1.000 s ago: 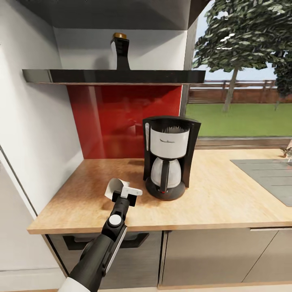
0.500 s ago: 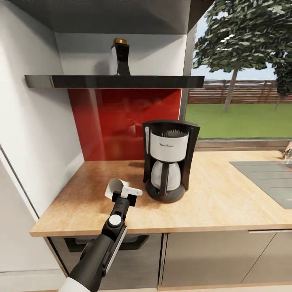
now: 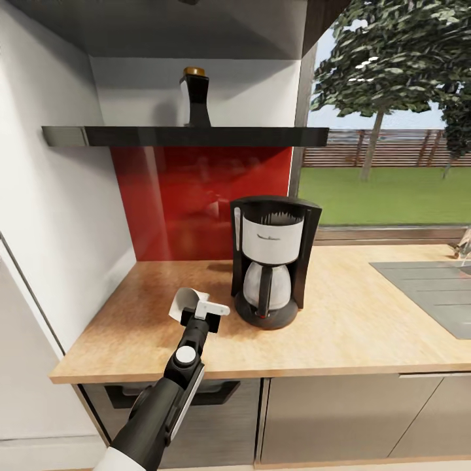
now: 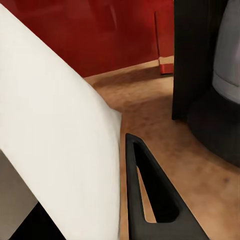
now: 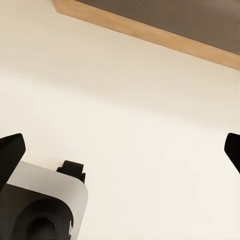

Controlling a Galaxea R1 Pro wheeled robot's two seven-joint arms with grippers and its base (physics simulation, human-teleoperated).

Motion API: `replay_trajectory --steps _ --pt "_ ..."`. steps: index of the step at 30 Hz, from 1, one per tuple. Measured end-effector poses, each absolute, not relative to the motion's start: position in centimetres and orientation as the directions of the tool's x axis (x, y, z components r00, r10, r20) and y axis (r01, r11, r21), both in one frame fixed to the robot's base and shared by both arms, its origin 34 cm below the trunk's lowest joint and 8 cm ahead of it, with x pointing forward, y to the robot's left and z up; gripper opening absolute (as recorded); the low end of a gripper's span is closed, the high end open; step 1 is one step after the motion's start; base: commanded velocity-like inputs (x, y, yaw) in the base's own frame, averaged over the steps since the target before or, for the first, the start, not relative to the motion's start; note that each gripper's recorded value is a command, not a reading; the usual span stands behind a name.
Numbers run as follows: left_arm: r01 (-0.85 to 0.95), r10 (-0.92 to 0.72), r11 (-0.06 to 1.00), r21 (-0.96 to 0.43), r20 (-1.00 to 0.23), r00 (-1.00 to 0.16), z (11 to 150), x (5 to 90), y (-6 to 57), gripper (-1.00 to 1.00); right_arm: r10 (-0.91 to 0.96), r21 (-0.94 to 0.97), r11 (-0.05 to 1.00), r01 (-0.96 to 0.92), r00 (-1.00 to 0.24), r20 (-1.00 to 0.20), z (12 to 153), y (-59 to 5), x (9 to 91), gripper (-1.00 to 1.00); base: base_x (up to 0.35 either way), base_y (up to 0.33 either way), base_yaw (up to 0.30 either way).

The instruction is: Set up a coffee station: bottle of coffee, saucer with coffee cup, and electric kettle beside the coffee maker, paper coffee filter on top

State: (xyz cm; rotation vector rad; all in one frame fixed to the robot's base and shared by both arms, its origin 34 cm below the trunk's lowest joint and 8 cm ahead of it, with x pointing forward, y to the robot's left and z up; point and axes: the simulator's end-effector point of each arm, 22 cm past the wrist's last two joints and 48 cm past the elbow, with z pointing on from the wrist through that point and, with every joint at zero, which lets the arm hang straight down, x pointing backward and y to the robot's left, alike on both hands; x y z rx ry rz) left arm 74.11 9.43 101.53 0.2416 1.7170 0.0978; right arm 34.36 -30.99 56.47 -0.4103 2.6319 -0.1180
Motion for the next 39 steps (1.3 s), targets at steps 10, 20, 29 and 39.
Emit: replay_trajectory --steps 10,20,29,39 --pt "0.102 0.173 0.981 0.162 -0.98 -0.1 104.8 74.0 9.2 -1.0 -0.307 -0.153 0.952 -0.267 -0.844 -0.439 56.5 -31.0 34.4 1.0 0.0 0.0 0.0" --pt "0.179 0.075 0.983 0.043 -0.982 -0.175 107.5 72.1 6.5 -1.0 -0.308 -0.153 0.951 -0.268 -0.844 -0.439 56.5 -31.0 34.4 1.0 0.0 0.0 0.0" --pt "0.21 0.1 0.976 0.052 -0.969 -0.224 108.0 70.9 5.7 -1.0 -0.309 -0.153 0.951 -0.268 -0.844 -0.438 56.5 -31.0 34.4 1.0 0.0 0.0 0.0" --pt "0.224 0.169 0.97 0.089 -0.916 -0.365 105.4 69.8 6.1 -1.0 -0.309 -0.154 0.951 -0.268 -0.844 -0.438 56.5 -31.1 34.4 1.0 0.0 0.0 0.0"
